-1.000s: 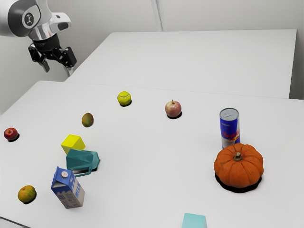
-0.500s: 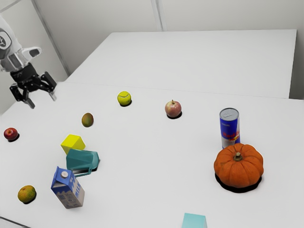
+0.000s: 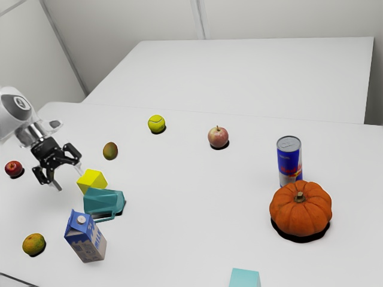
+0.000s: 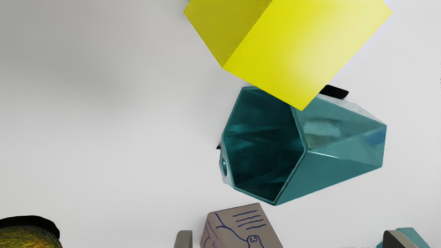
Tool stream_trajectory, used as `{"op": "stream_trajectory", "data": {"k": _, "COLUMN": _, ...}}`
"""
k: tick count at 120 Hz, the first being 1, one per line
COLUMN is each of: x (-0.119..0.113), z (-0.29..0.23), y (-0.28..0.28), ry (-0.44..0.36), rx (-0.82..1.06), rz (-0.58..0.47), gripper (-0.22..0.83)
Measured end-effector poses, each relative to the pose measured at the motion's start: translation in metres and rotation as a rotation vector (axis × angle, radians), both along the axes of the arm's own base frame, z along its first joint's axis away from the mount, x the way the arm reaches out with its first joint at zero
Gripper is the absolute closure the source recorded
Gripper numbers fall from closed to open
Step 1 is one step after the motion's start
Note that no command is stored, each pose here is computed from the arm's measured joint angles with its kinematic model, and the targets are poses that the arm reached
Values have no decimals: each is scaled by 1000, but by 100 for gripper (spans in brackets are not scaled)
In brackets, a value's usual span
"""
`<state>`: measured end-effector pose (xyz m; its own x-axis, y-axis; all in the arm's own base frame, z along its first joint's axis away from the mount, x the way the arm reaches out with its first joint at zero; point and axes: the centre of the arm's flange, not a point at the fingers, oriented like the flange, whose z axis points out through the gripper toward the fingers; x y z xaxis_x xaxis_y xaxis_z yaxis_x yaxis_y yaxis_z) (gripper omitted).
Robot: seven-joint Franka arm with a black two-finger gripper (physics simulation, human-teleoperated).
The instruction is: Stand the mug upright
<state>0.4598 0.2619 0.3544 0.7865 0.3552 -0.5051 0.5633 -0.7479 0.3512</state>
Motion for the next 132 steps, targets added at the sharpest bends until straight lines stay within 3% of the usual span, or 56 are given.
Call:
{"op": "stream_trajectory", "data": {"k": 41, "x": 13, "z": -52, "y": -11, "ry": -25, "rx": -160, "rz": 35, "gripper": 0}}
{"op": "stream_trajectory", "data": {"k": 82, "x": 22, "z": -70, "y": -28, "ry": -65, "rx": -264, "rz": 70, "gripper": 1}}
{"op": "stream_trajectory", "data": {"k": 108, "x": 26, "z": -66, "y": -32, "ry": -78, "rx": -267, "rz": 57, "gripper": 51}}
{"op": "stream_trajectory", "data": {"k": 132, "x": 37, "z": -53, "y": -52, "ry": -89, "rx": -267, "rz": 21, "gripper": 70}}
